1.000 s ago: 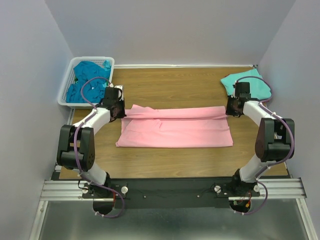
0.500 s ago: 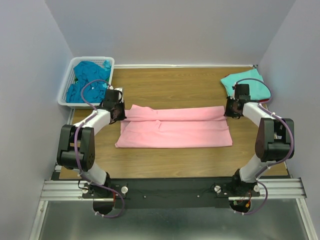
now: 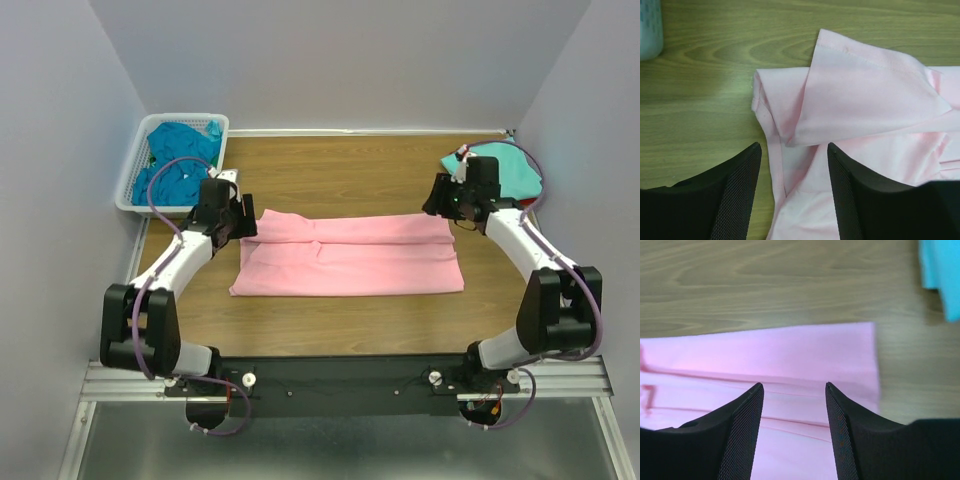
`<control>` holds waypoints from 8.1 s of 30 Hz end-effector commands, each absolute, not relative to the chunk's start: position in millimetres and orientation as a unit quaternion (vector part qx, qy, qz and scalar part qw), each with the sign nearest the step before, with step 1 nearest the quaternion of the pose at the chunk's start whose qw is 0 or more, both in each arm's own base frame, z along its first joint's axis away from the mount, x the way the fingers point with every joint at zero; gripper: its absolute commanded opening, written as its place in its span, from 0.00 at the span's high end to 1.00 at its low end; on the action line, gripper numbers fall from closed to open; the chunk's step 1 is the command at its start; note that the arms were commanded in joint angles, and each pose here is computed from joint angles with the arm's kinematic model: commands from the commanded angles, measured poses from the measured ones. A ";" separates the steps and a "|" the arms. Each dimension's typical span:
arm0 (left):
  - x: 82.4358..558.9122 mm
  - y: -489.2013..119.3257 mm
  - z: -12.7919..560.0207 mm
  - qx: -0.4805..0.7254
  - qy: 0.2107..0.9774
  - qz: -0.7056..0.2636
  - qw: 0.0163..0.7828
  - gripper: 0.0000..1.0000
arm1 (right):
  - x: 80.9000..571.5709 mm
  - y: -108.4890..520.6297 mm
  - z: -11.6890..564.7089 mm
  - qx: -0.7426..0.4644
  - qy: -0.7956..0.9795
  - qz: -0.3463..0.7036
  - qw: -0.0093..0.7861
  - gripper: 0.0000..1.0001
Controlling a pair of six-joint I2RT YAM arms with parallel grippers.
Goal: Fold and stack the t-shirts
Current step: Fold the tshirt
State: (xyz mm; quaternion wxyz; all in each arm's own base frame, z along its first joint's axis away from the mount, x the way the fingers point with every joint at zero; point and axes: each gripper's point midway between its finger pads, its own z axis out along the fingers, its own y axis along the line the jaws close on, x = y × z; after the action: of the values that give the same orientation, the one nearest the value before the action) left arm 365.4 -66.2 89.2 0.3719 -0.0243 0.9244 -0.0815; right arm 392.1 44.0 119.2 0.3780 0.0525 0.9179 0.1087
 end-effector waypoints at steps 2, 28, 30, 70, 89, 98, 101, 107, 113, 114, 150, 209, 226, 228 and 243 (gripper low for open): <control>354.7 -66.1 128.0 -0.017 0.899 -0.088 0.428 0.25 | 403.6 128.4 153.5 0.004 0.888 0.244 0.390 0.40; 349.1 -59.7 170.1 -0.030 0.848 -0.093 0.520 0.26 | 450.6 416.3 58.7 -0.121 0.838 0.479 0.232 0.37; 348.8 -59.7 169.5 -0.031 0.849 -0.093 0.520 0.26 | 439.9 427.4 45.6 -0.129 0.838 0.486 0.211 0.37; 347.7 -71.0 160.3 -0.012 0.855 -0.117 0.504 0.29 | 400.6 460.3 94.1 -0.210 0.797 0.525 0.212 0.89; 348.4 -71.4 155.5 -0.012 0.859 -0.117 0.498 0.29 | 325.2 452.0 90.0 -0.263 0.789 0.532 0.156 0.88; 348.6 -72.0 151.6 -0.012 0.862 -0.118 0.493 0.29 | 276.0 443.5 81.0 -0.310 0.779 0.534 0.114 0.85; 348.5 -73.2 150.1 -0.009 0.863 -0.120 0.490 0.29 | 266.5 437.3 78.0 -0.333 0.779 0.521 0.109 0.79; 348.3 -74.2 146.3 -0.007 0.866 -0.122 0.485 0.30 | 248.7 426.2 66.2 -0.374 0.803 0.455 0.094 0.61; 348.3 -73.7 147.8 -0.008 0.865 -0.121 0.487 0.30 | 251.3 417.5 84.9 -0.407 0.804 0.410 0.139 0.48; 348.3 -73.4 148.2 -0.008 0.865 -0.120 0.488 0.30 | 254.1 416.8 90.1 -0.408 0.803 0.407 0.149 0.46; 347.9 -71.6 153.8 -0.015 0.860 -0.119 0.497 0.30 | 237.4 451.8 90.1 -0.442 0.796 0.369 0.184 0.74; 243.7 -127.9 43.5 -0.048 0.962 -0.150 0.223 0.38 | 274.8 361.7 86.3 -0.276 0.883 0.294 0.240 0.74; 213.4 -159.9 60.6 -0.020 0.952 -0.243 0.182 0.87 | 274.2 359.3 79.6 -0.269 0.883 0.296 0.248 0.73; 208.4 -162.5 61.5 -0.023 0.950 -0.256 0.178 0.88 | 273.5 359.6 79.3 -0.269 0.883 0.296 0.248 0.73; 206.1 -147.1 56.9 -0.047 0.958 -0.215 0.182 0.30 | 283.9 348.9 82.6 -0.254 0.888 0.271 0.272 0.73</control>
State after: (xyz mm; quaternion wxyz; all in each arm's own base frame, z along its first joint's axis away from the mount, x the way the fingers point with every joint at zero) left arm 194.5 -153.5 41.3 0.1506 -0.0404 0.9589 -0.2369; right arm 276.4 353.9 66.8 0.2386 -0.2658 0.8912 0.2796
